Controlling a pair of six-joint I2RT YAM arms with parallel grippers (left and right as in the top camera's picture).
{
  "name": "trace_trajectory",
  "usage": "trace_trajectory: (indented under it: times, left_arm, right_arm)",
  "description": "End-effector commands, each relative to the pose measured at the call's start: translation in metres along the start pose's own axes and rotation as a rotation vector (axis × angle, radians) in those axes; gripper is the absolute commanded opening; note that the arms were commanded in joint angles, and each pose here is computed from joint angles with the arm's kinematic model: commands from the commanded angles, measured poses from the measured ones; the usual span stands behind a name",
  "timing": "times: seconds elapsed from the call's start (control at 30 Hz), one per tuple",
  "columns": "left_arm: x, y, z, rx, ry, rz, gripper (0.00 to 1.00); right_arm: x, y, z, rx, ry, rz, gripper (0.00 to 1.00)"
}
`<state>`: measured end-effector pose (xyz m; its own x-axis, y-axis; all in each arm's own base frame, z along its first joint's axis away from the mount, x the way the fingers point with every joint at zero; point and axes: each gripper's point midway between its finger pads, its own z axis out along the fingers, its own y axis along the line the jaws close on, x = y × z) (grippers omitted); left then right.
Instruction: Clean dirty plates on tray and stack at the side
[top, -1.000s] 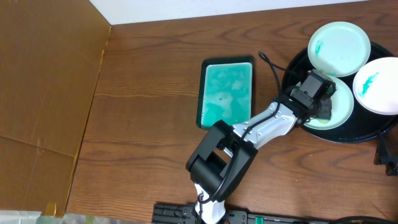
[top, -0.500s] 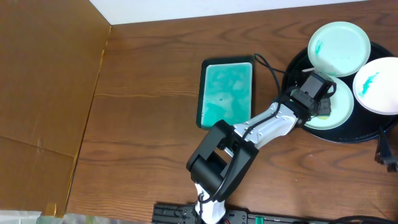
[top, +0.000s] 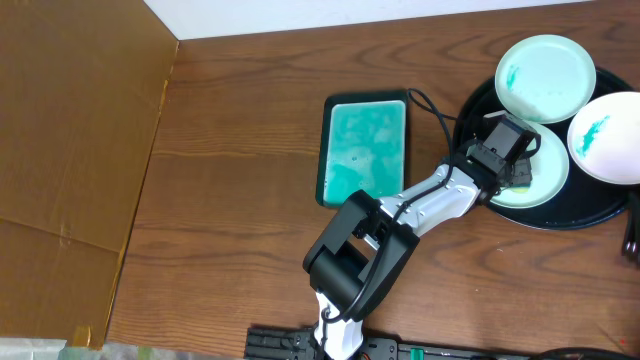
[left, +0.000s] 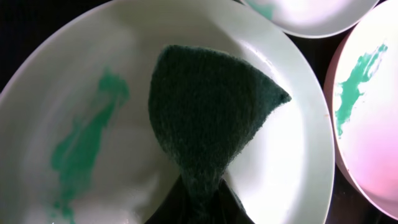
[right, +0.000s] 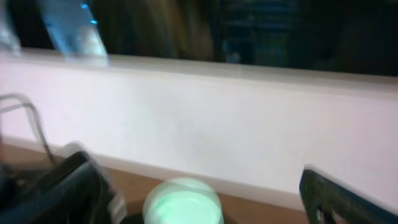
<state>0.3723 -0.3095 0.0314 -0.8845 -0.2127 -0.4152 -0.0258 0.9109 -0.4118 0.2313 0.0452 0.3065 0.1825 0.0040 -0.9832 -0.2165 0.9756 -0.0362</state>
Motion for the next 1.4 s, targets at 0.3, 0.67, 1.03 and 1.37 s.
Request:
trace_trajectory:
  times: [0.3, 0.67, 1.03, 1.37]
  left_arm:
    - [0.003, 0.006, 0.004, -0.021, -0.002, -0.003, 0.08]
    - [0.003, 0.006, 0.004, -0.021, -0.002, 0.000, 0.08]
    - [0.003, 0.006, 0.004, -0.021, -0.002, 0.000, 0.08]
    - [0.003, 0.006, 0.004, -0.021, -0.002, 0.000, 0.08]
  right_arm:
    - [0.077, 0.048, 0.104, -0.362, 0.760, 0.227, 0.99]
    - [0.209, 0.064, 0.124, -0.252, 1.118, 0.501, 0.40]
    - [0.272, 0.042, 0.093, 0.031, 1.346, 0.493, 0.54]
    - [0.307, 0.044, 0.101, 0.035, 1.360, 0.514, 0.52]
